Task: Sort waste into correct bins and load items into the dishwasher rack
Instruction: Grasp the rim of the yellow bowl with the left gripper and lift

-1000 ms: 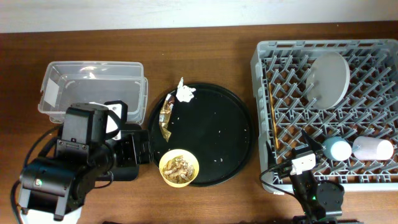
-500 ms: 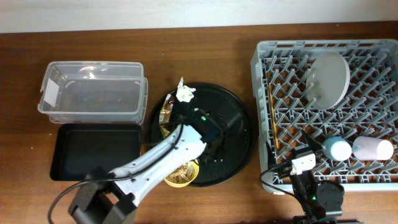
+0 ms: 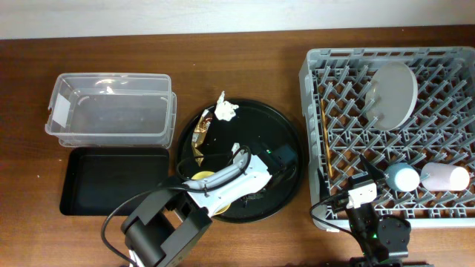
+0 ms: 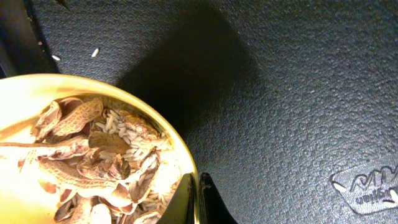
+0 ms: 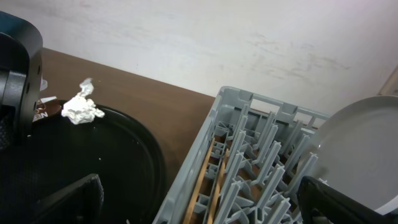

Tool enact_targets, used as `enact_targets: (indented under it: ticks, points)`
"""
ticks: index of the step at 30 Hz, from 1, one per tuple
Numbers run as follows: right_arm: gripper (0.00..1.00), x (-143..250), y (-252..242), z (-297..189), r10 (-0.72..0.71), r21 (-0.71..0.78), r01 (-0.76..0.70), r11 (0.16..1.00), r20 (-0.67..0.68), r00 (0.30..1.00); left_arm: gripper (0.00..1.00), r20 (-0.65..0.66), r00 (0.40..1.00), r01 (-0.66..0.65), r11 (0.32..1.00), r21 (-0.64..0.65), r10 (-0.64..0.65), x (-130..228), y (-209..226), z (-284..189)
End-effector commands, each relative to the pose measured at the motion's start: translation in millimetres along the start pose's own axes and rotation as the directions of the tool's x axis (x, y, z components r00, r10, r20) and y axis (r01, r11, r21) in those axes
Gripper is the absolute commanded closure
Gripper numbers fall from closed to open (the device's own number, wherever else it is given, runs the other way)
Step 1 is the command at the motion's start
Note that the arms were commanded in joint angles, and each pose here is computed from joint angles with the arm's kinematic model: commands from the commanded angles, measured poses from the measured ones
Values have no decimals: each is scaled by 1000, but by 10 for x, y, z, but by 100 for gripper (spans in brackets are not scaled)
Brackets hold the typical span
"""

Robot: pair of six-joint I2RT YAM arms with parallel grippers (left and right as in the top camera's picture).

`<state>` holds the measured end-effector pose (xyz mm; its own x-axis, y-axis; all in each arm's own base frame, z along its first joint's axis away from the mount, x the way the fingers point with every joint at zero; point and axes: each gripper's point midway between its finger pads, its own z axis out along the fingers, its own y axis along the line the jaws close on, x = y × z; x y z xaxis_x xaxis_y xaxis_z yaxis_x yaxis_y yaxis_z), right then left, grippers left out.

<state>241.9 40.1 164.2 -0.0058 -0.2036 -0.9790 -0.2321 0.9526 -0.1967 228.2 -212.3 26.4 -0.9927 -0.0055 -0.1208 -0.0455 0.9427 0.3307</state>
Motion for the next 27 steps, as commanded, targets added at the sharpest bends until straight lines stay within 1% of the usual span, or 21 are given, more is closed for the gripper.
enact_targets:
  ticks: [1, 3, 4, 6, 8, 9, 10, 12, 13, 15, 20, 24, 26, 27]
  points:
    - [2, 22, 1, 1, 8, 0, -8, 1000, 1, 1000, 99, -8, 1000, 2, 1000, -2, -2, 15, -10, 47]
    - [2, 22, 0, 1, 8, 0, -8, 1000, 1, 1000, 99, 41, 995, -94, 994, 55, 92, -158, -159, -160]
    - [2, 22, 0, 1, 8, 0, -8, 1000, 1, 1000, 99, 68, 991, -123, 989, 76, 118, -228, -221, -251]
    - [2, 22, 1, 1, 7, 0, -7, 1000, 1, 1000, 99, 162, 974, -176, 979, 101, 158, -460, -327, -461]
    - [1, 22, 1, 1, 8, 0, -8, 1000, 1, 1000, 99, 214, 957, -226, 965, 134, 194, -558, -450, -503]
    - [2, 22, 0, 1, 7, 0, -7, 1000, 1, 1000, 99, 214, 957, -225, 965, 135, 193, -558, -453, -503]
    - [2, 22, 0, 1, 8, 0, -8, 1000, 1, 1000, 98, 208, 958, -230, 964, 132, 200, -531, -450, -485]
    - [2, 22, 0, 1, 8, 0, -8, 1000, 1, 1000, 85, 190, 959, -235, 965, 115, 210, -469, -415, -380]
    - [1, 22, 1, 1, 8, 0, -8, 1000, 1, 1000, 84, 173, 960, -240, 965, 108, 219, -407, -397, -282]
    - [2, 22, 1, 1, 8, 0, -8, 1000, 1, 1000, 83, 148, 964, -244, 959, 142, 223, -327, -451, -210]
    - [2, 22, 1, 1, 7, 0, -7, 1000, 1, 1000, 82, 143, 960, -262, 950, 171, 239, -292, -518, -215]
    - [2, 22, 0, 1, 8, 0, -8, 1000, 1, 1000, 75, 153, 958, -271, 943, 194, 244, -374, -498, -557]
    - [1, 22, 1, 1, 8, 0, -8, 1000, 1, 1000, 72, 156, 951, -294, 936, 191, 267, -372, -498, -561]
    - [2, 22, 1, 1, 7, 0, -7, 1000, 1, 1000, 71, 161, 942, -323, 926, 196, 295, -366, -509, -575]
